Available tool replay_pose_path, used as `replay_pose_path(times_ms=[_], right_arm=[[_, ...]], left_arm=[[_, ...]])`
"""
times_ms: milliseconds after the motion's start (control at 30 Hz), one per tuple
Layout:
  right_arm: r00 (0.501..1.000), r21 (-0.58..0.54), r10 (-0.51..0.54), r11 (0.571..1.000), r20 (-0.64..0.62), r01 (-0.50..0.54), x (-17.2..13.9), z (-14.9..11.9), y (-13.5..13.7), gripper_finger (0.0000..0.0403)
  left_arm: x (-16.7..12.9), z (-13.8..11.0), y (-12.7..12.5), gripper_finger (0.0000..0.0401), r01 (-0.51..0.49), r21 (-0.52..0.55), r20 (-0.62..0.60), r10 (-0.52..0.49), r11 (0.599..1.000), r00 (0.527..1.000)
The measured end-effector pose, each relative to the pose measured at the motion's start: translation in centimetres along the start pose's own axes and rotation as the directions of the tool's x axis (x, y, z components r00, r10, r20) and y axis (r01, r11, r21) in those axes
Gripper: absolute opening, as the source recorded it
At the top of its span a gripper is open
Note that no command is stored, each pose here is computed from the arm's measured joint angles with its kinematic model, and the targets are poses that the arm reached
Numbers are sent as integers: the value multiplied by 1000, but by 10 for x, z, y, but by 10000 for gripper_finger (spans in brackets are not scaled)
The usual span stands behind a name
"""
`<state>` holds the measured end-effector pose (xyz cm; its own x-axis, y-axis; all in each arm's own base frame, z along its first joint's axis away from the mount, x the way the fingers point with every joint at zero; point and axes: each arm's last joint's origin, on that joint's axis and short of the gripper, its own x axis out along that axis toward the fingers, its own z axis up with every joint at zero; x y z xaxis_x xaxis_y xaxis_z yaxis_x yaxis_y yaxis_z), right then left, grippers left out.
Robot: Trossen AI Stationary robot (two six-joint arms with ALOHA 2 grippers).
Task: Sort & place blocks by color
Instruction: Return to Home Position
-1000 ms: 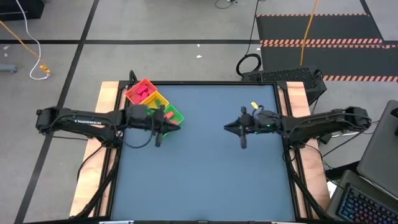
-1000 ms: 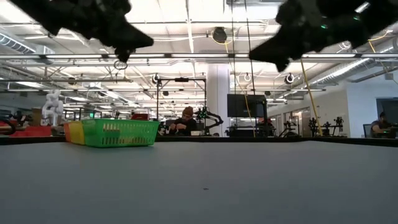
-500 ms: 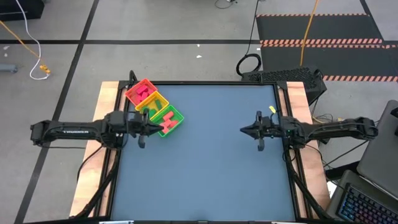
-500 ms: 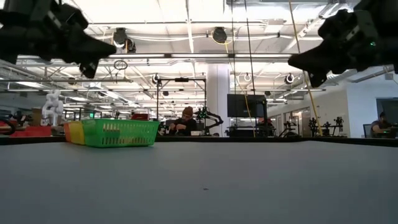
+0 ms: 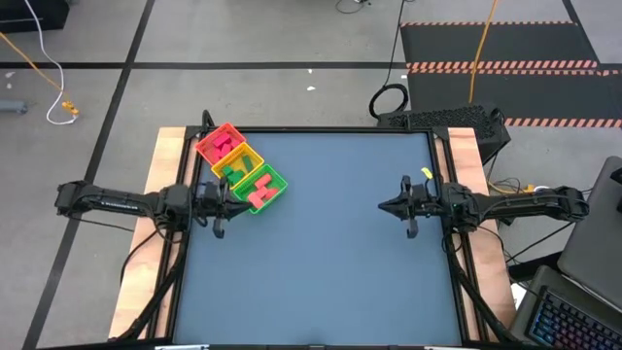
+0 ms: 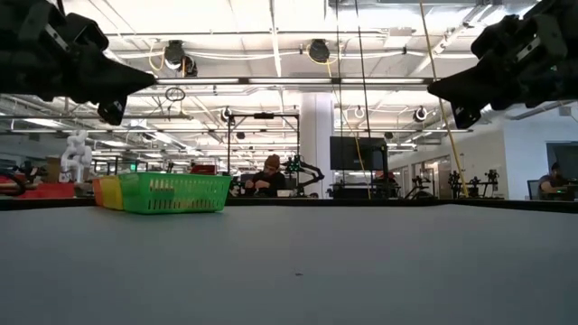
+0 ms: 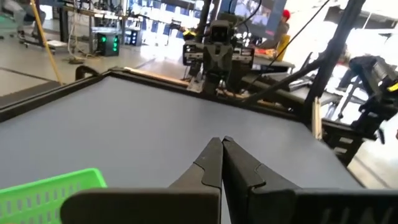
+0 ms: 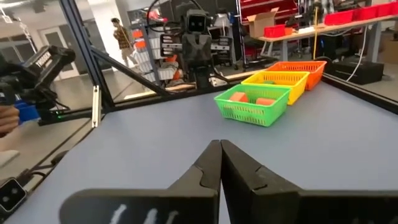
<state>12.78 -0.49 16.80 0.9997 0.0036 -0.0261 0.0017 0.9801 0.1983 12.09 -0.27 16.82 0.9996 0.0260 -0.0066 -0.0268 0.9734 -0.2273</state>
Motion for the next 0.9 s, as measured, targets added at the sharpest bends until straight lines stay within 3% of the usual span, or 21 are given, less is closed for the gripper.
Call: replay_pose_path(times_ms=[133,367,900], right_arm=[[1000,1,2,1000,-18,-2,0,-2,0,0],[992,-7,129,992,-11,-130,-3,1,4,0],[990,-86,141,987,20,-138,-18,4,6,0]], left_arm=[[0,-3,-1,0,-16,29,-20,17,999,1000],[-5,-5,3,0,-52,44,-46,54,998,997],[-28,5,3,1,-25,34,-66,27,999,997]])
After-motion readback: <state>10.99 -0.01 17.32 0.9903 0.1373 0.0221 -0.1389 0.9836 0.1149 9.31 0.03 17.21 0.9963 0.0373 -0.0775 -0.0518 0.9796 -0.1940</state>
